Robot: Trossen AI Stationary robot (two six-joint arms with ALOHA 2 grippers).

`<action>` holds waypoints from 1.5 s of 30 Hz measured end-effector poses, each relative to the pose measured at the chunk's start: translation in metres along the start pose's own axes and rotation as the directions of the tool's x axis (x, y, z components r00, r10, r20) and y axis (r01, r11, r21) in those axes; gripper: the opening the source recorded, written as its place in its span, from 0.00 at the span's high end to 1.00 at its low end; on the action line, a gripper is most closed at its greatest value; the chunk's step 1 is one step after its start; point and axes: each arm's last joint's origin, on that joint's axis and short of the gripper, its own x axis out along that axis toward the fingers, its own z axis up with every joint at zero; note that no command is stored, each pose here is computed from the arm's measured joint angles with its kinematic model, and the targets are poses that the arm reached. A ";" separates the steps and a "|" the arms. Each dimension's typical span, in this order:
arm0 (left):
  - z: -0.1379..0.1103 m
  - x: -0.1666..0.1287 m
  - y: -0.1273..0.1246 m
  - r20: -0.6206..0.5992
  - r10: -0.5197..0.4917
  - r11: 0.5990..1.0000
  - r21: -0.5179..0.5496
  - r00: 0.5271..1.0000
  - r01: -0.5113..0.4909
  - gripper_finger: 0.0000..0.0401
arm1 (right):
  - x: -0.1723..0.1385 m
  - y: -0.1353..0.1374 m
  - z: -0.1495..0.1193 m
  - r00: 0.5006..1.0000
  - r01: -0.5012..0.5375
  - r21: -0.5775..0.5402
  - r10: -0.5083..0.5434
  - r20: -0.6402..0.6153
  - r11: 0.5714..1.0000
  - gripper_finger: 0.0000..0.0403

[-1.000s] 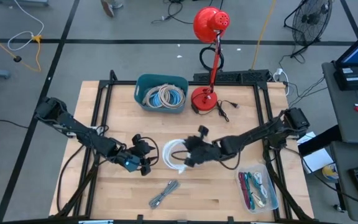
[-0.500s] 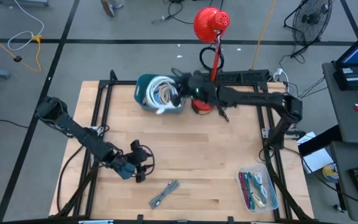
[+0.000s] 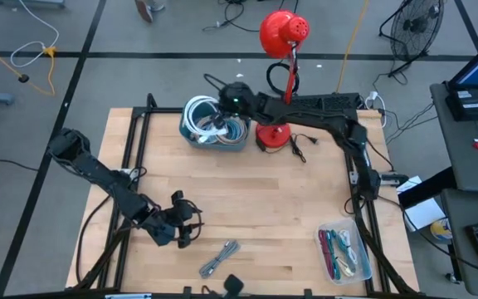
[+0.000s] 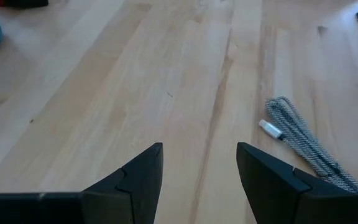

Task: Pick & Place USB Port
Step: Put the white hdmi cable into the blue bin

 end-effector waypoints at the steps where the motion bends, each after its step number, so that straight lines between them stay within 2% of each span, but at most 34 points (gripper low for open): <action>1: -0.001 -0.001 -0.001 0.001 -0.004 1.000 -0.004 1.000 0.004 0.48 | 0.004 0.002 -0.001 1.000 0.003 -0.007 -0.003 -0.020 1.000 0.94; 7: -0.007 -0.009 -0.008 0.034 -0.004 1.000 -0.022 0.999 0.005 0.48 | 0.027 0.009 -0.016 0.997 0.058 0.003 -0.057 -0.048 0.998 0.94; 16: -0.012 -0.017 -0.015 0.074 -0.003 0.999 -0.047 0.997 0.006 0.48 | 0.035 0.009 -0.034 0.966 0.249 -0.045 -0.252 -0.066 0.967 0.94; 26: -0.012 -0.017 -0.015 0.079 0.001 0.999 -0.050 0.997 0.003 0.48 | 0.034 0.024 -0.047 0.966 0.243 -0.079 -0.248 -0.067 0.967 0.94; 31: -0.012 -0.017 -0.015 0.083 0.006 0.999 -0.050 0.997 -0.002 0.48 | 0.029 0.038 -0.049 0.951 0.299 -0.145 -0.307 -0.038 0.943 0.94; 41: -0.012 -0.017 -0.015 0.089 0.013 0.998 -0.058 0.996 -0.007 0.48 | 0.028 0.042 -0.052 0.953 0.287 -0.120 -0.296 -0.059 0.950 0.94; 45: -0.012 -0.017 -0.015 0.089 0.013 0.998 -0.057 0.996 -0.008 0.48 | 0.028 0.043 -0.053 0.968 0.231 -0.086 -0.237 -0.077 0.969 0.93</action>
